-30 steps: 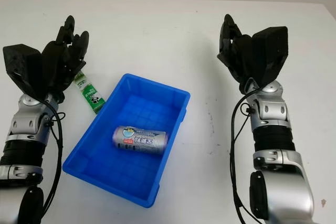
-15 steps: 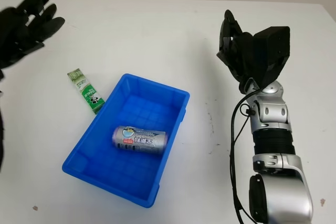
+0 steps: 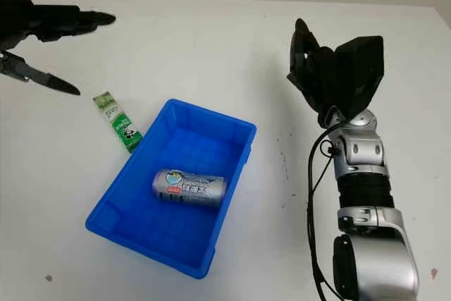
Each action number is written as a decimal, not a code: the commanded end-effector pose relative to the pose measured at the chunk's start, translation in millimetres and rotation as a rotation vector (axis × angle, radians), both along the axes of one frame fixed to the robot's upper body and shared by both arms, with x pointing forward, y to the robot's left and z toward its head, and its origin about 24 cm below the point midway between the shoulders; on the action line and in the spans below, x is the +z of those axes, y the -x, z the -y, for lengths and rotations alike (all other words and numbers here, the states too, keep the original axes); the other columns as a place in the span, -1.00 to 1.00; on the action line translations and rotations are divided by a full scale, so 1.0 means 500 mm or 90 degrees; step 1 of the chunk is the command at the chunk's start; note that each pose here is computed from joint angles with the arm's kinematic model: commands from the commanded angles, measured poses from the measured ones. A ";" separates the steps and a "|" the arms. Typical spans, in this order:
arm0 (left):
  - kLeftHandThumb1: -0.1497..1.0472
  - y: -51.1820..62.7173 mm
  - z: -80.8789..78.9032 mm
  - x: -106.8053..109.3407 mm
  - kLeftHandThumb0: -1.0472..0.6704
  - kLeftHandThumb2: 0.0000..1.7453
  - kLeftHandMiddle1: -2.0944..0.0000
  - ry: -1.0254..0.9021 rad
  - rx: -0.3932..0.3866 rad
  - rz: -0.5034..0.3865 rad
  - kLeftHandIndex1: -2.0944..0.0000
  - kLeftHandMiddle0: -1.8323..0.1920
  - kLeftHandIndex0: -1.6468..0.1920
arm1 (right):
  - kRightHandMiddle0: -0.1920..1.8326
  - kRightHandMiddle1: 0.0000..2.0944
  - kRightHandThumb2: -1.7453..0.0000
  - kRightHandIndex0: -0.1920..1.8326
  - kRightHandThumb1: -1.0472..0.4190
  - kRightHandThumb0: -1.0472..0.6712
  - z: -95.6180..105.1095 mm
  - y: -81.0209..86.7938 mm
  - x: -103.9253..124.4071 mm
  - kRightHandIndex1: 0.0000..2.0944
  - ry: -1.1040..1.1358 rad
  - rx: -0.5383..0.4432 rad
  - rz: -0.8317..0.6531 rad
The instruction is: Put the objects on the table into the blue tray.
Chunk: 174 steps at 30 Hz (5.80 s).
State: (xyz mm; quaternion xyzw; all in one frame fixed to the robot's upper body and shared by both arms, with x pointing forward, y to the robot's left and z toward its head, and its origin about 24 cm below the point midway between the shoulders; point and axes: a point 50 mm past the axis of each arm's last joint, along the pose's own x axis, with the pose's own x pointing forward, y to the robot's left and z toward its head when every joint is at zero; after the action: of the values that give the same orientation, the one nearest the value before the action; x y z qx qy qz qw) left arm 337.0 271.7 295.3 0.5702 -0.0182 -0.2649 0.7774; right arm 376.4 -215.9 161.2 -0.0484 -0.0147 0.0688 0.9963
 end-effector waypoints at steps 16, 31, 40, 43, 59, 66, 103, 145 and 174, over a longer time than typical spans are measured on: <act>0.60 -0.042 0.052 -0.054 -0.03 -0.94 0.93 -0.099 -0.044 0.026 0.91 0.53 0.51 | -1.00 -1.00 0.04 -1.00 -1.00 -0.62 0.000 -0.003 0.000 -1.00 -0.009 -0.008 0.002; 0.64 -0.019 0.066 -0.103 -0.08 -0.93 0.92 -0.162 -0.104 -0.008 0.89 0.47 0.46 | -1.00 -1.00 0.05 -1.00 -1.00 -0.62 -0.003 -0.007 0.007 -1.00 -0.008 -0.006 0.002; 0.60 -0.005 0.065 -0.125 -0.11 -0.95 0.93 -0.205 -0.119 -0.042 0.90 0.46 0.46 | -1.00 -1.00 0.05 -1.00 -1.00 -0.62 -0.003 -0.007 0.006 -1.00 -0.005 -0.005 0.002; 0.59 -0.004 0.067 -0.134 -0.14 -0.94 0.92 -0.214 -0.125 -0.038 0.89 0.45 0.44 | -1.00 -1.00 0.05 -1.00 -1.00 -0.62 -0.004 -0.008 0.005 -1.00 -0.007 -0.008 -0.001; 0.92 -0.023 0.064 -0.230 -0.12 -0.93 -1.00 -0.312 -0.230 0.303 -0.40 0.60 0.50 | -1.00 -1.00 0.05 -1.00 -1.00 -0.60 0.003 -0.004 0.003 -1.00 -0.010 -0.005 -0.002; 0.95 -0.024 0.070 -0.246 -0.18 -0.94 -0.75 -0.378 -0.276 0.327 -0.37 0.66 0.53 | -1.00 -1.00 0.05 -1.00 -1.00 -0.59 0.003 -0.003 0.004 -1.00 -0.019 -0.004 -0.004; 0.99 0.035 0.107 0.106 -0.20 -0.91 -0.70 0.083 -0.080 0.549 -0.31 0.31 0.41 | -1.00 -1.00 0.09 -1.00 -1.00 -0.58 -0.006 -0.009 -0.002 -1.00 -0.018 -0.002 -0.003; 0.84 0.066 0.212 0.006 0.31 -0.16 0.93 0.126 -0.158 0.097 0.68 0.52 0.65 | -1.00 -1.00 0.09 -1.00 -1.00 -0.58 -0.005 -0.004 -0.010 -1.00 -0.016 0.000 -0.006; 1.00 -0.051 -0.004 -0.203 -0.62 -0.27 0.98 0.822 0.302 0.062 0.84 0.84 0.92 | -1.00 -1.00 0.11 -1.00 -1.00 -0.60 -0.017 -0.013 -0.007 -1.00 -0.081 0.009 0.002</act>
State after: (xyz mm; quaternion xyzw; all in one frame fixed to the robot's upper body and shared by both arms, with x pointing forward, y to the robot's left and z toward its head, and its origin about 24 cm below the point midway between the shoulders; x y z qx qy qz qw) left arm 363.9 273.0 207.1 0.0035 -0.0943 0.0030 0.9955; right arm 381.1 -207.1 151.8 0.0049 -0.0082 0.0774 0.9970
